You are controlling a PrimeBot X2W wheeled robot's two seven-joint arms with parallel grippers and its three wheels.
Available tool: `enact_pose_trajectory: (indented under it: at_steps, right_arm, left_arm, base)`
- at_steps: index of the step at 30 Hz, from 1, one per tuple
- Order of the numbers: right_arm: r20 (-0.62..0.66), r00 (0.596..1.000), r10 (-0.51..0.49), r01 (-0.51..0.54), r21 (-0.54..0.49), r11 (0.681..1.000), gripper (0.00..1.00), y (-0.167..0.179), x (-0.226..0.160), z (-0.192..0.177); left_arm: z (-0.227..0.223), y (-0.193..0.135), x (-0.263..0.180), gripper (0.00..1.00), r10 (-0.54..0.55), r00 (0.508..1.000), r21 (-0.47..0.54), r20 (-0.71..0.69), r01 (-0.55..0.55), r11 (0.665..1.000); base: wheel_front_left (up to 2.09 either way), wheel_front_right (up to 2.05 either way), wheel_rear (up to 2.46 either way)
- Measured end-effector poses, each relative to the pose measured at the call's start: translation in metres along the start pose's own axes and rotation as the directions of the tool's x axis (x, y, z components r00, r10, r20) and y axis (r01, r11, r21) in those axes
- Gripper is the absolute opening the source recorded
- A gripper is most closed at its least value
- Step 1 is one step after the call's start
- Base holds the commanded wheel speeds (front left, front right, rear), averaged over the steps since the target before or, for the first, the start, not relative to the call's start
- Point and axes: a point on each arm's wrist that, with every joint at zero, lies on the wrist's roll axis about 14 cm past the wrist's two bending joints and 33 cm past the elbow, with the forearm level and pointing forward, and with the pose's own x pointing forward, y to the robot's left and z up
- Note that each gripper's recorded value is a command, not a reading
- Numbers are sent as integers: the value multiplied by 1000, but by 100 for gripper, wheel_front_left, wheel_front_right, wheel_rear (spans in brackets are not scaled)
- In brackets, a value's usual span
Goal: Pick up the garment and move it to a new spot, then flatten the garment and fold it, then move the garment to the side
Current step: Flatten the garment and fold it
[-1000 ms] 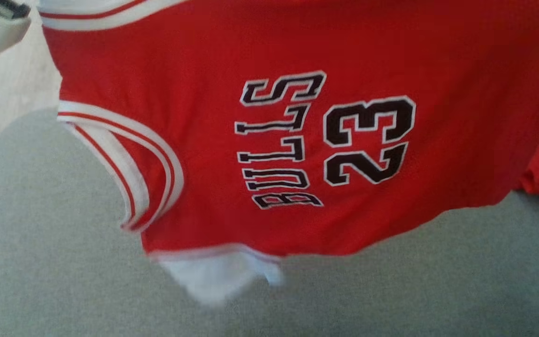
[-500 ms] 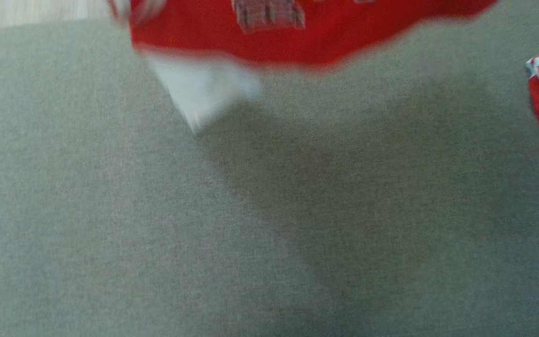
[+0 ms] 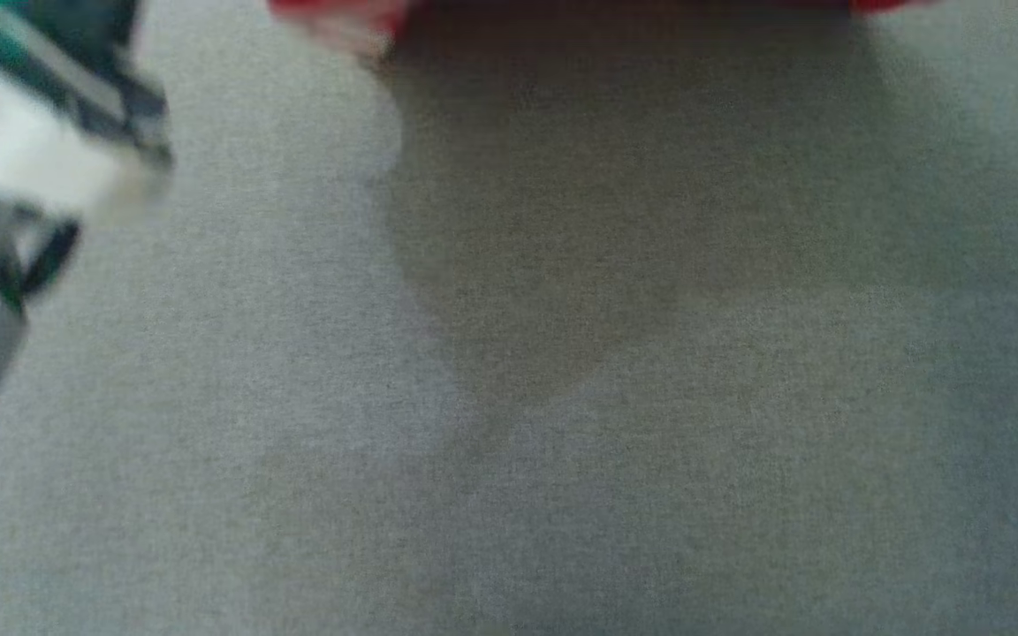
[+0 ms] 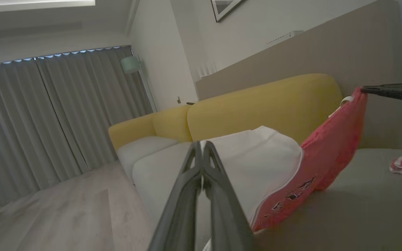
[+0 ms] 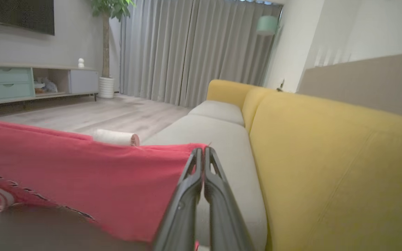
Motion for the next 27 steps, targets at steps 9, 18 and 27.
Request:
enact_pose_trajectory:
  at_steps: [9,18,27]
  right_arm:
    - [-204,979,26,-6,97,995,0,29,-93,-75]
    - [-389,920,43,5,122,992,0,57,-232,-123]
    - [-409,910,59,17,180,984,0,80,-261,-127]
  left_arm:
    - [-59,-88,-111,0,-124,968,-122,-220,99,988]
    - [-86,-191,-241,0,-232,868,-388,-439,49,920]
    - [-87,-189,-253,0,-209,863,-348,-461,41,937]
  base:
    - [0,0,0]
    - [0,0,0]
    - [0,0,0]
